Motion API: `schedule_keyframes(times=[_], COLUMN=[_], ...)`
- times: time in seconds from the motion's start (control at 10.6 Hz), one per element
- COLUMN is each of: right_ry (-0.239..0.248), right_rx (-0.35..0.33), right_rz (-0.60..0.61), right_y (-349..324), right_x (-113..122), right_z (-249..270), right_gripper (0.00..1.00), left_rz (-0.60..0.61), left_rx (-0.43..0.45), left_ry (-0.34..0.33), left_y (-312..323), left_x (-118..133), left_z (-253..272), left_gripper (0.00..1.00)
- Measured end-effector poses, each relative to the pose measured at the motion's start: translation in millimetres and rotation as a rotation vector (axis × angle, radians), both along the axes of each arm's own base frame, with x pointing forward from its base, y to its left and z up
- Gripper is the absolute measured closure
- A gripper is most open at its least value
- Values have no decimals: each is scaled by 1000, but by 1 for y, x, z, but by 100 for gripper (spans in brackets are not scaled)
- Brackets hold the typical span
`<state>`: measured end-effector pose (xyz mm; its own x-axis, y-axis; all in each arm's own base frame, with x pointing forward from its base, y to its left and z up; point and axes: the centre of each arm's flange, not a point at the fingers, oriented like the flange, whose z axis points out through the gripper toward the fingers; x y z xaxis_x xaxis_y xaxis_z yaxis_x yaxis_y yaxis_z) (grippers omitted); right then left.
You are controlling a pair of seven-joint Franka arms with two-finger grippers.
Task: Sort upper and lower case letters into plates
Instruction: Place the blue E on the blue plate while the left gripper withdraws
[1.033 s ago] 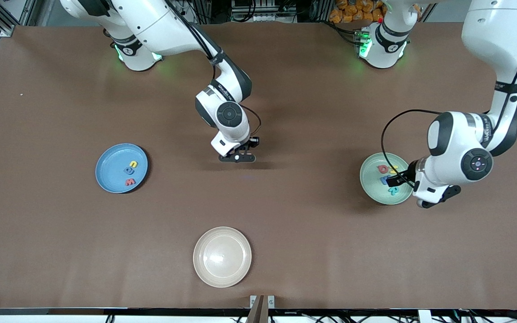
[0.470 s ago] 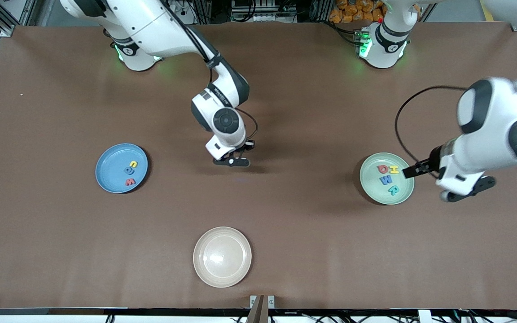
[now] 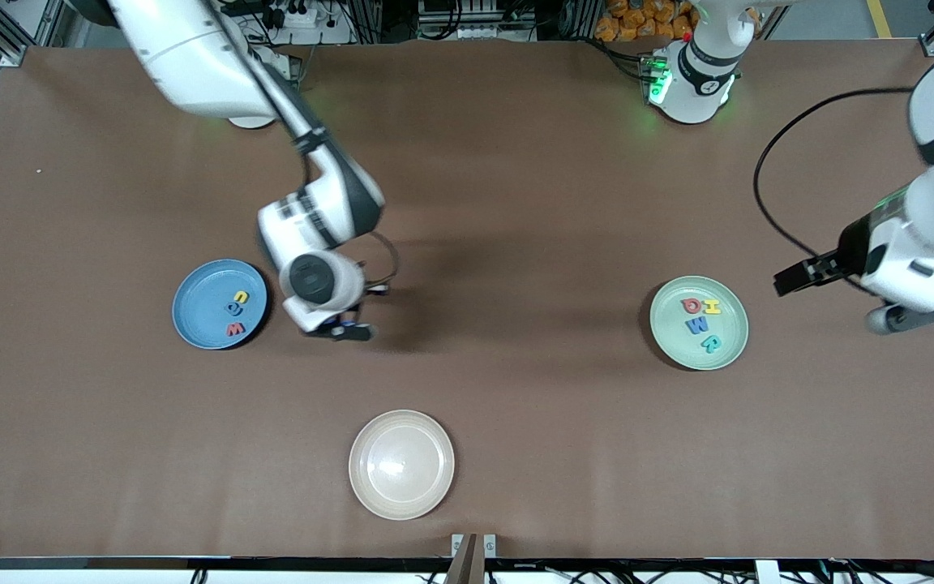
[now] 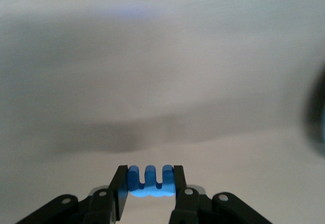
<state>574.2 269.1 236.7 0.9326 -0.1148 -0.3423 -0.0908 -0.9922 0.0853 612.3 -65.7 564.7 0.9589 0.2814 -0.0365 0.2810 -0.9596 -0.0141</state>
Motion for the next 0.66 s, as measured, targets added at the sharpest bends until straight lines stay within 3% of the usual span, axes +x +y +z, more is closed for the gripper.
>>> schedule_keyframes(times=[0.19, 0.38, 0.66], right_ry=[59, 102, 123], right_rx=[16, 76, 138], right_rz=[-12, 15, 94], right_y=[-68, -149, -240], right_x=[19, 34, 37], right_z=[2, -1, -10], right_gripper=[60, 60, 60], left_rz=[8, 12, 27], left_rx=[8, 8, -63], left_ry=[9, 7, 43], left_y=[5, 9, 15], left_x=[-15, -19, -28], left_z=[22, 28, 34], left_gripper=[0, 0, 0])
